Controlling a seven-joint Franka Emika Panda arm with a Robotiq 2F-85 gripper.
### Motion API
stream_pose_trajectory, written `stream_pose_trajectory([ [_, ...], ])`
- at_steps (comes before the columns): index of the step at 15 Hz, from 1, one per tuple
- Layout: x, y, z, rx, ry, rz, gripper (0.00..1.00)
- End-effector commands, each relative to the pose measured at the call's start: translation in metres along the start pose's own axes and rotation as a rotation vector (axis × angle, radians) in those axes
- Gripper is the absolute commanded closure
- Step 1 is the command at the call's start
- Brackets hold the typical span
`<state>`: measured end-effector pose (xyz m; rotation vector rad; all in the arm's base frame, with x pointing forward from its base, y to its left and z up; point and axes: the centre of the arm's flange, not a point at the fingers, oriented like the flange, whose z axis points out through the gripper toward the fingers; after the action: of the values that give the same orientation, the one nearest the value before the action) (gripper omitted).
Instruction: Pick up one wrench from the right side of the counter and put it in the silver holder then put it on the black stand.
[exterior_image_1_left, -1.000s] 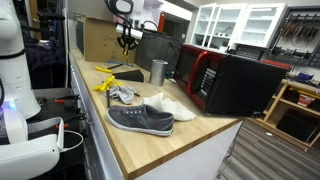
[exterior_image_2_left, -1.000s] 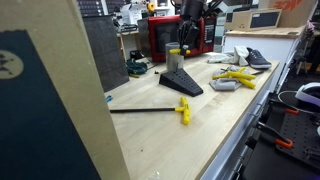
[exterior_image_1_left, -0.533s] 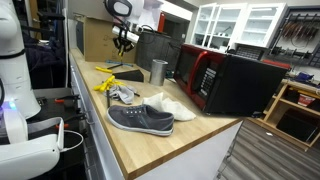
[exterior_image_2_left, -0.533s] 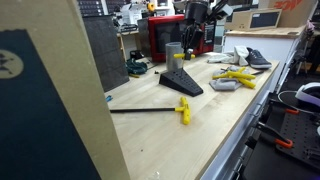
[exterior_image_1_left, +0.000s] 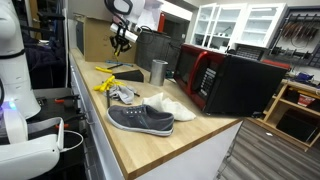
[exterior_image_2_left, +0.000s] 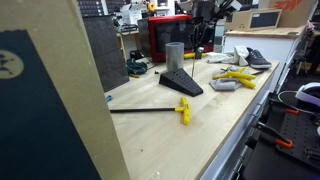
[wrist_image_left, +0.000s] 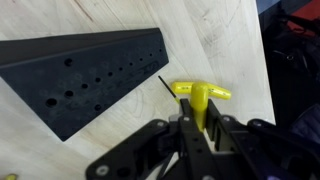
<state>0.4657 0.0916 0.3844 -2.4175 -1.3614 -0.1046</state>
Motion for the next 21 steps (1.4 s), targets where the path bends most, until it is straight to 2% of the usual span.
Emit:
stream_pose_trajectory([
  [1, -0.021, 0.007, -0.011, -0.025, -0.076, -0.014, 0.96],
  [4, -0.026, 0.022, -0.015, -0.062, -0.123, -0.038, 0.96],
  [11, -0.005, 0.035, -0.021, -0.088, -0.059, -0.090, 0.96],
  [17, 0.010, 0.038, -0.014, -0.038, 0.041, -0.105, 0.96],
  [21, 0.012, 0.036, -0.008, 0.004, 0.044, -0.094, 0.96],
])
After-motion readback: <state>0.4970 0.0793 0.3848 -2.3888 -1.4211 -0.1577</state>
